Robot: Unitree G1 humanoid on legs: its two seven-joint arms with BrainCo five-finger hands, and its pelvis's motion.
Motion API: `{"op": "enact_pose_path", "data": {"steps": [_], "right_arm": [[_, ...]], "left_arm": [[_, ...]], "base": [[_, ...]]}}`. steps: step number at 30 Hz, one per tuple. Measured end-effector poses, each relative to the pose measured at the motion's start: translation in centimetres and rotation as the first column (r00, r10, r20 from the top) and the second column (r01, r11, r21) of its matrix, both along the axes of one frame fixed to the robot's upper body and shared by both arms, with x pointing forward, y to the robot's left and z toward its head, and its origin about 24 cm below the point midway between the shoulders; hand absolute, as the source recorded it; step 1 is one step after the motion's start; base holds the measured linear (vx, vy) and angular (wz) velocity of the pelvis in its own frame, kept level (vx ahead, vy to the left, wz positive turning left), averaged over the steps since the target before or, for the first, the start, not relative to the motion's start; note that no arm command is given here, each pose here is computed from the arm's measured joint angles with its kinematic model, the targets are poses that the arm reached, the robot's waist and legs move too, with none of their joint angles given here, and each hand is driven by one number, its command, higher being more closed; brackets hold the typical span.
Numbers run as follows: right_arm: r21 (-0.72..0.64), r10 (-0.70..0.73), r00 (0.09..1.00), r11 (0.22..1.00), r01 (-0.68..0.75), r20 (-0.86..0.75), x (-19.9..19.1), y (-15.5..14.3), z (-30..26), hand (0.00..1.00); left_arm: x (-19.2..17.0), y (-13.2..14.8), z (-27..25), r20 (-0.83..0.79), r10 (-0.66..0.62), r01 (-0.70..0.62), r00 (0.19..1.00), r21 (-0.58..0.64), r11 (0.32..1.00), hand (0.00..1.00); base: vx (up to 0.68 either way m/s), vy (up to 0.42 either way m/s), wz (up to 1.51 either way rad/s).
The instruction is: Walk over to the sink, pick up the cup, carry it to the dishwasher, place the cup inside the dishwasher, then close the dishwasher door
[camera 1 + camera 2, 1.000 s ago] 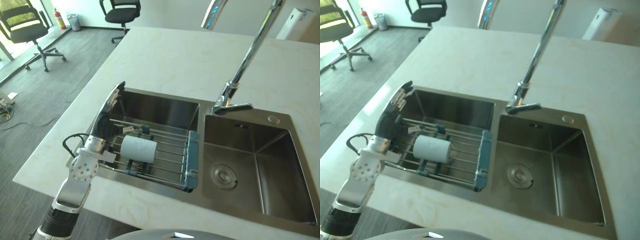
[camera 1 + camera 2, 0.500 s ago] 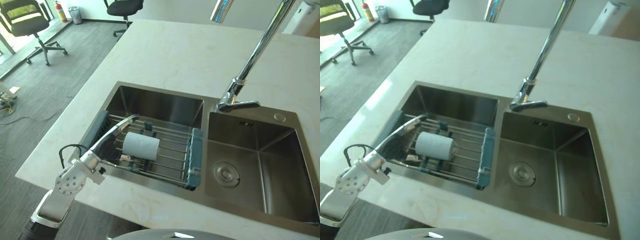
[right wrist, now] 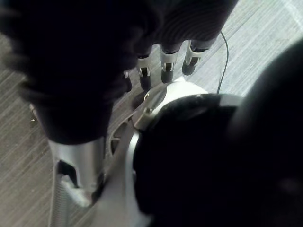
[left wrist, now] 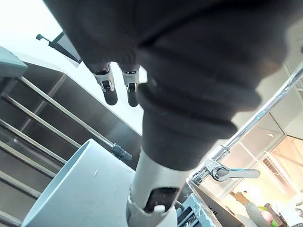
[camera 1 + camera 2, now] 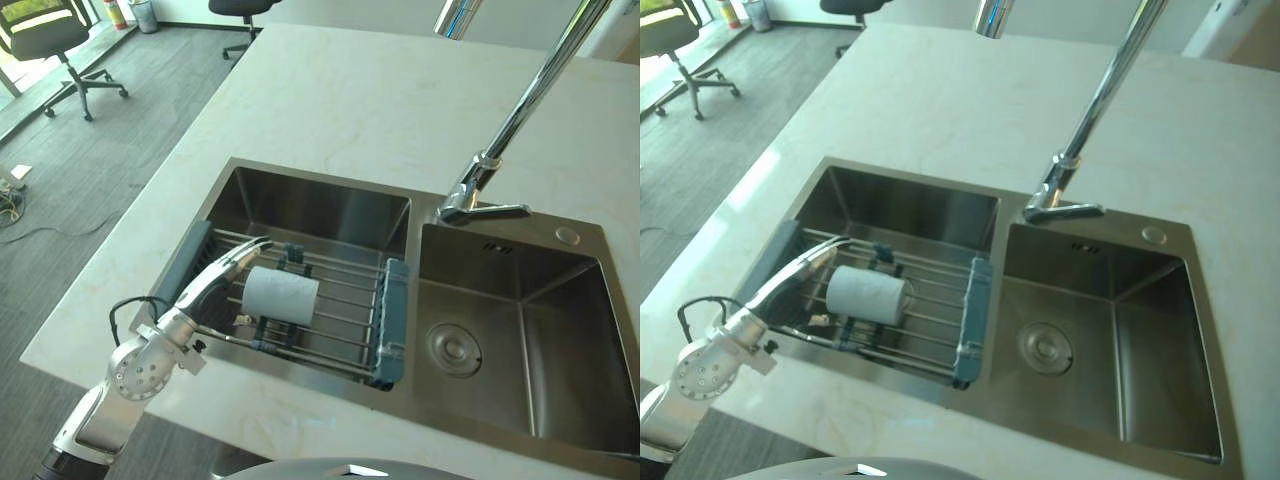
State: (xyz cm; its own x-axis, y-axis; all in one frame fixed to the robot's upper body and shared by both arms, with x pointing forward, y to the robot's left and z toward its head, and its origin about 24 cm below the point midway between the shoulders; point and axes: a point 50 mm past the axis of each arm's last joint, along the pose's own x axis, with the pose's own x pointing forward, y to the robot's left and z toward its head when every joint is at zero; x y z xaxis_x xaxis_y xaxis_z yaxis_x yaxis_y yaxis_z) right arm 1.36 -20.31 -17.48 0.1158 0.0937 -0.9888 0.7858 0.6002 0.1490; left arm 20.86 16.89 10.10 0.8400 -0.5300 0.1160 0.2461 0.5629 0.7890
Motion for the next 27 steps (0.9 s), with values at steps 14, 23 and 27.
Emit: {"op": "enact_pose_path", "data": {"steps": [14, 23, 27], "right_arm": [[0.009, -0.014, 1.0, 1.0, 0.014, 0.017, 0.5, 0.1, 0.1, 0.0], [0.006, 0.023, 1.0, 1.0, -0.023, -0.003, 0.8, 0.2, 0.0, 0.0], [0.001, 0.048, 0.999, 0.999, -0.048, 0.001, 1.1, 0.1, 0.0, 0.0]], "left_arm": [[0.1, -1.3, -2.3, -0.067, 0.006, 0.001, 0.998, 0.106, 0.994, 0.0], [-0.1, -1.9, -2.9, -0.054, 0.011, -0.006, 0.998, 0.099, 0.995, 0.0], [0.0, -2.1, -3.1, -0.044, 0.011, -0.005, 0.999, 0.12, 0.993, 0.0]], "base": [[-0.01, -0.036, -0.03], [-0.05, -0.03, -0.04], [-0.02, -0.021, -0.05]]}}
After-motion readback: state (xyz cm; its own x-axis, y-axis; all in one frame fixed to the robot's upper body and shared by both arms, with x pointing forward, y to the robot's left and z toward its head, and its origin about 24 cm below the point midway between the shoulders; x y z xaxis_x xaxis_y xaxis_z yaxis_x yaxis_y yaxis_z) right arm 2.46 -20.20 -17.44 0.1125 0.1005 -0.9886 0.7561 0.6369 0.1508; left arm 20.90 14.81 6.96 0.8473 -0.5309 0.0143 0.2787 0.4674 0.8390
